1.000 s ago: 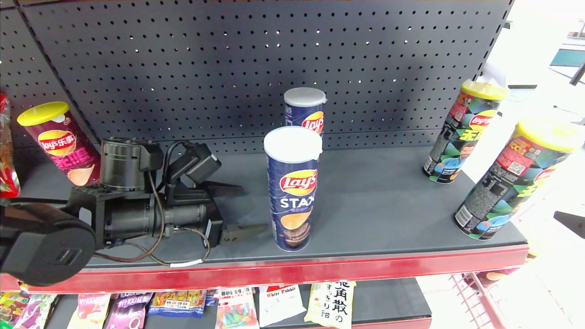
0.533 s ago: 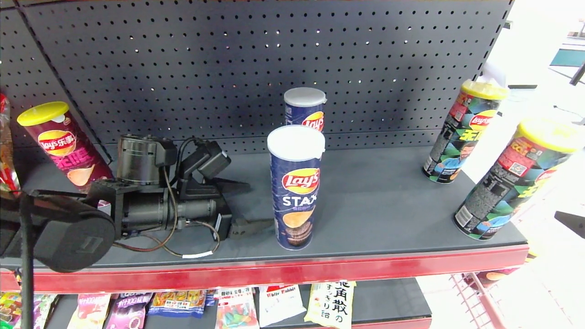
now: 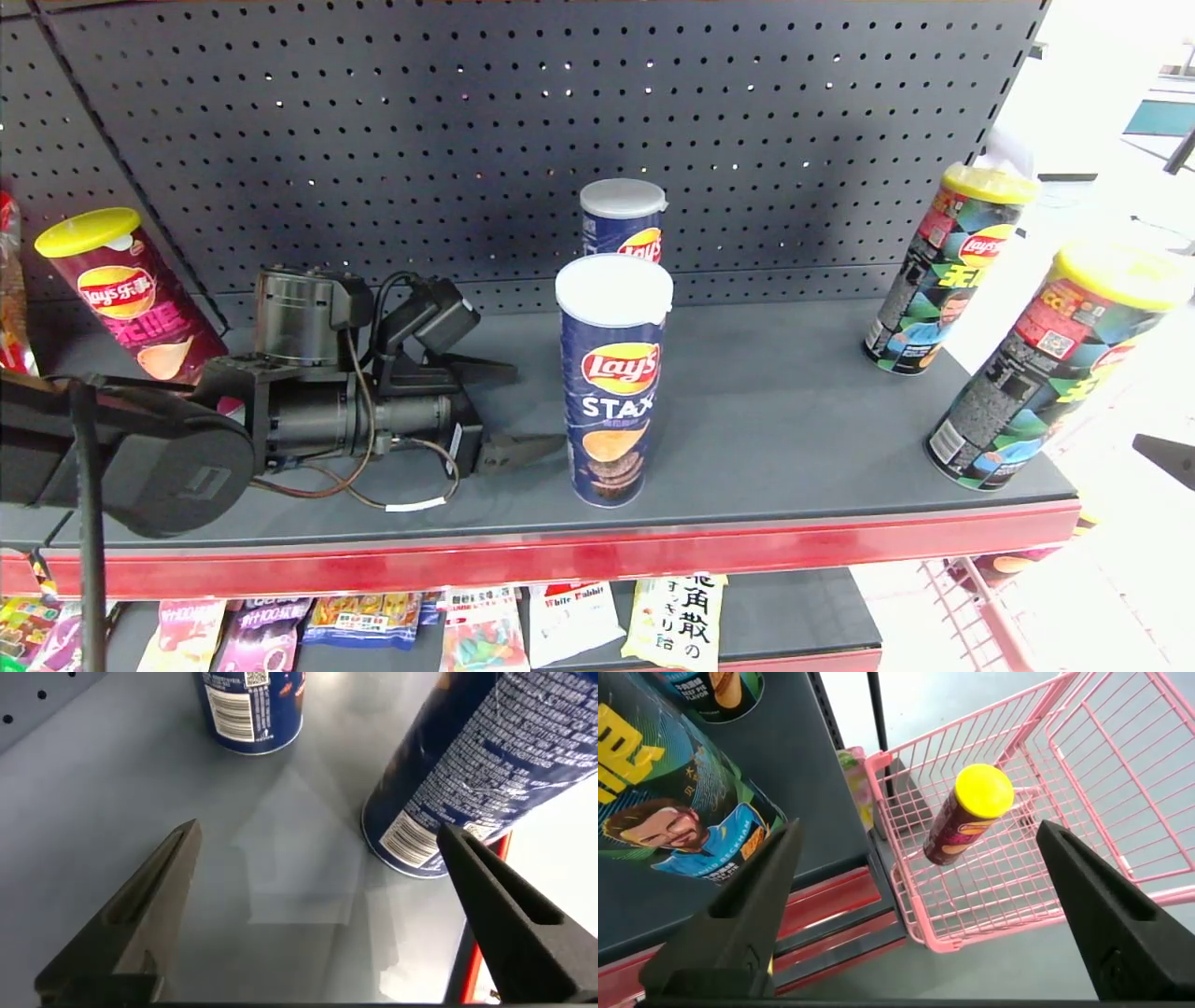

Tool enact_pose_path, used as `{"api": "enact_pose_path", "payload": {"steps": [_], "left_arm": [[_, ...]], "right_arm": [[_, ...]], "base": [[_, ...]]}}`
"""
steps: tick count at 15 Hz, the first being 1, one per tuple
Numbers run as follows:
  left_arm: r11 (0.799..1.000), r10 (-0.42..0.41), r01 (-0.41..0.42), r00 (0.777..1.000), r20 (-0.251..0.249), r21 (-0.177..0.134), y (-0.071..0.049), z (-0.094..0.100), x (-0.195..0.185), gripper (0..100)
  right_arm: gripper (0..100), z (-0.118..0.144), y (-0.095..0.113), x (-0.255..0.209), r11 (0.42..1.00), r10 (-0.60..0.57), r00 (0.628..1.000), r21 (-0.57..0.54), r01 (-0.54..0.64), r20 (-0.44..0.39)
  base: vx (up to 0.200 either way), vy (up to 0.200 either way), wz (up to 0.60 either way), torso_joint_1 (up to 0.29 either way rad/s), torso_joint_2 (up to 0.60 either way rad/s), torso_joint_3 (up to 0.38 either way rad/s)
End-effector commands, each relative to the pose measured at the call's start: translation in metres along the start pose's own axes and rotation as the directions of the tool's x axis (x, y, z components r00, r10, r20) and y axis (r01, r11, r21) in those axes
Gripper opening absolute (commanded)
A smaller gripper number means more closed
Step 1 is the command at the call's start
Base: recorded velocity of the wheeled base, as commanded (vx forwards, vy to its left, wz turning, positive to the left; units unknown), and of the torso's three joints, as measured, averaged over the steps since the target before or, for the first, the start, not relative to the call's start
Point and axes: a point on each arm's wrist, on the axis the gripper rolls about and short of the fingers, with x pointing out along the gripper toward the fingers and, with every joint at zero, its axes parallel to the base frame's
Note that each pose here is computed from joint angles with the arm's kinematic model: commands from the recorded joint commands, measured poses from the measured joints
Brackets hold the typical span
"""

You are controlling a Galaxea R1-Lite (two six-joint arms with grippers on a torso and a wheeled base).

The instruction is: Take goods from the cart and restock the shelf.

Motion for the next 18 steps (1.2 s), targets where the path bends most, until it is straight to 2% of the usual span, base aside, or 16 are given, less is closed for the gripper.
{"api": "enact_pose_path", "payload": {"steps": [1,4,6,7,8,9,10,11,12,13,14,15,16,17,18], "left_arm": [[1.0,0.003,-0.003,1.0,-0.005,-0.005,-0.001,-0.002,-0.003,100],[0.998,0.055,-0.055,0.998,-0.005,-0.018,-0.013,-0.007,-0.04,100],[0.994,0.111,-0.111,0.994,0.001,-0.021,-0.027,-0.013,-0.07,100],[0.974,0.227,-0.227,0.974,-0.001,-0.014,-0.043,-0.018,-0.099,100],[0.93,0.366,-0.366,0.93,-0.011,-0.017,-0.055,-0.025,-0.122,100],[0.882,0.47,-0.47,0.883,-0.006,-0.041,-0.065,-0.028,-0.139,100],[0.803,0.592,-0.59,0.806,-0.004,-0.087,-0.074,-0.03,-0.153,100],[0.723,0.684,-0.678,0.73,-0.006,-0.129,-0.082,-0.033,-0.163,100],[0.661,0.741,-0.729,0.671,0.004,-0.179,-0.089,-0.035,-0.172,100],[0.605,0.787,-0.767,0.617,0.017,-0.214,-0.098,-0.038,-0.181,100],[0.542,0.835,-0.811,0.55,0.029,-0.219,-0.108,-0.043,-0.192,100],[0.478,0.873,-0.851,0.487,0.013,-0.218,-0.115,-0.047,-0.2,100],[0.434,0.894,-0.876,0.447,-0.017,-0.213,-0.123,-0.051,-0.208,100],[0.433,0.893,-0.877,0.449,-0.036,-0.207,-0.135,-0.056,-0.218,100],[0.436,0.89,-0.878,0.453,-0.048,-0.198,-0.139,-0.057,-0.222,100]], "right_arm": [[100,-0.001,0.0,0.0,1.0,0.0,1.0,0.0,0.0,-0.003],[100,-0.013,0.0,-0.007,1.0,0.01,1.0,-0.008,-0.01,-0.014],[100,-0.027,0.0,-0.014,0.999,0.017,1.0,-0.04,-0.018,-0.022],[100,-0.039,0.001,-0.025,0.994,0.042,0.999,-0.103,-0.042,-0.004],[100,-0.05,0.005,-0.04,0.978,0.138,0.99,-0.16,-0.131,0.033],[100,-0.06,0.008,-0.055,0.951,0.252,0.964,-0.206,-0.231,0.081],[100,-0.067,0.01,-0.067,0.914,0.353,0.928,-0.253,-0.316,0.117],[100,-0.071,0.011,-0.073,0.898,0.39,0.91,-0.277,-0.342,0.139],[100,-0.076,0.01,-0.076,0.892,0.404,0.903,-0.284,-0.352,0.149],[100,-0.081,0.01,-0.075,0.89,0.407,0.902,-0.283,-0.357,0.143],[100,-0.084,0.009,-0.078,0.889,0.41,0.899,-0.287,-0.356,0.156],[100,-0.08,0.009,-0.08,0.896,0.396,0.902,-0.288,-0.338,0.173],[100,-0.074,0.009,-0.081,0.905,0.374,0.908,-0.286,-0.314,0.189],[100,-0.063,0.01,-0.079,0.912,0.358,0.913,-0.283,-0.296,0.197],[100,-0.06,0.01,-0.08,0.912,0.358,0.912,-0.284,-0.296,0.201]], "base": [[0.0,0.0,0.0,0.0,0.0,0.0],[0.0,0.0,0.0,0.0,0.0,0.0],[0.0,0.0,0.0,0.0,0.0,0.0],[0.0,0.0,0.0,0.0,0.0,0.0],[0.0,0.0,0.0,0.0,0.0,0.0],[0.0,0.0,0.0,0.0,0.0,0.0],[0.0,0.0,0.0,0.0,0.0,0.0],[0.0,0.0,0.0,0.0,0.0,0.0],[0.0,0.0,0.0,0.0,0.0,0.0],[0.0,0.0,0.0,0.0,0.0,0.0],[0.0,0.0,0.0,0.0,0.0,0.0],[0.0,0.0,0.0,0.0,0.0,0.0],[0.0,0.0,0.0,0.0,0.0,0.0],[0.0,0.0,0.0,0.0,0.0,0.0],[0.0,0.0,0.0,0.0,0.0,0.0]]}}
